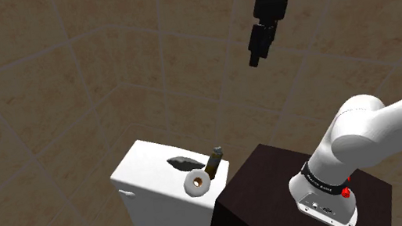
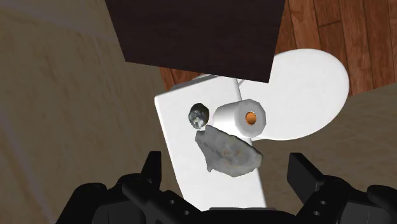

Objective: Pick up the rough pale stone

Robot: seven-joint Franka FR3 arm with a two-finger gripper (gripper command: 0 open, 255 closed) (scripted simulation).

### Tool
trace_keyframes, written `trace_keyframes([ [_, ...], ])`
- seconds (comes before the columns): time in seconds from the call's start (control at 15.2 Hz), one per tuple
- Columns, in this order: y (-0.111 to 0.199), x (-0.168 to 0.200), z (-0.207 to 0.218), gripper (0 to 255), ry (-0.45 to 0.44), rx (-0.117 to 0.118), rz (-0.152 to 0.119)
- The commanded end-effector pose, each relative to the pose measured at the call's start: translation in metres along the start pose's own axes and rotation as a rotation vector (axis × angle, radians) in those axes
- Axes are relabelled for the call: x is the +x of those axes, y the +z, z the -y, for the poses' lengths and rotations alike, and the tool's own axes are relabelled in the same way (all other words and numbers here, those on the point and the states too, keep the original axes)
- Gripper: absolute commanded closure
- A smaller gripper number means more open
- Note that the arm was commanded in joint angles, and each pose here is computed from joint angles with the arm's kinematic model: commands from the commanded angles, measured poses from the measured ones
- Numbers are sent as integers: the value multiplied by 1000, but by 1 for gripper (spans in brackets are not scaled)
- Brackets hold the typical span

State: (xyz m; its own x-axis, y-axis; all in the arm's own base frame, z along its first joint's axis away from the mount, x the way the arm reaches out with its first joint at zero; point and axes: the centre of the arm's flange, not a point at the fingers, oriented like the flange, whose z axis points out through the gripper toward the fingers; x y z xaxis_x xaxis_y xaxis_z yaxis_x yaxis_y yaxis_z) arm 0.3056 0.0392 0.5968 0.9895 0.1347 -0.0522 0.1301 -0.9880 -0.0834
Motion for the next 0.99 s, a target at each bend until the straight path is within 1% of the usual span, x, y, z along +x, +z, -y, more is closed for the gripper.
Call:
trace_keyframes([
  [0.0,0,0,0,0,0,0,0],
  [0.46,79,20,60,0,-9,-115,-47],
  [0.92,163,42,111,0,-18,-230,-94],
])
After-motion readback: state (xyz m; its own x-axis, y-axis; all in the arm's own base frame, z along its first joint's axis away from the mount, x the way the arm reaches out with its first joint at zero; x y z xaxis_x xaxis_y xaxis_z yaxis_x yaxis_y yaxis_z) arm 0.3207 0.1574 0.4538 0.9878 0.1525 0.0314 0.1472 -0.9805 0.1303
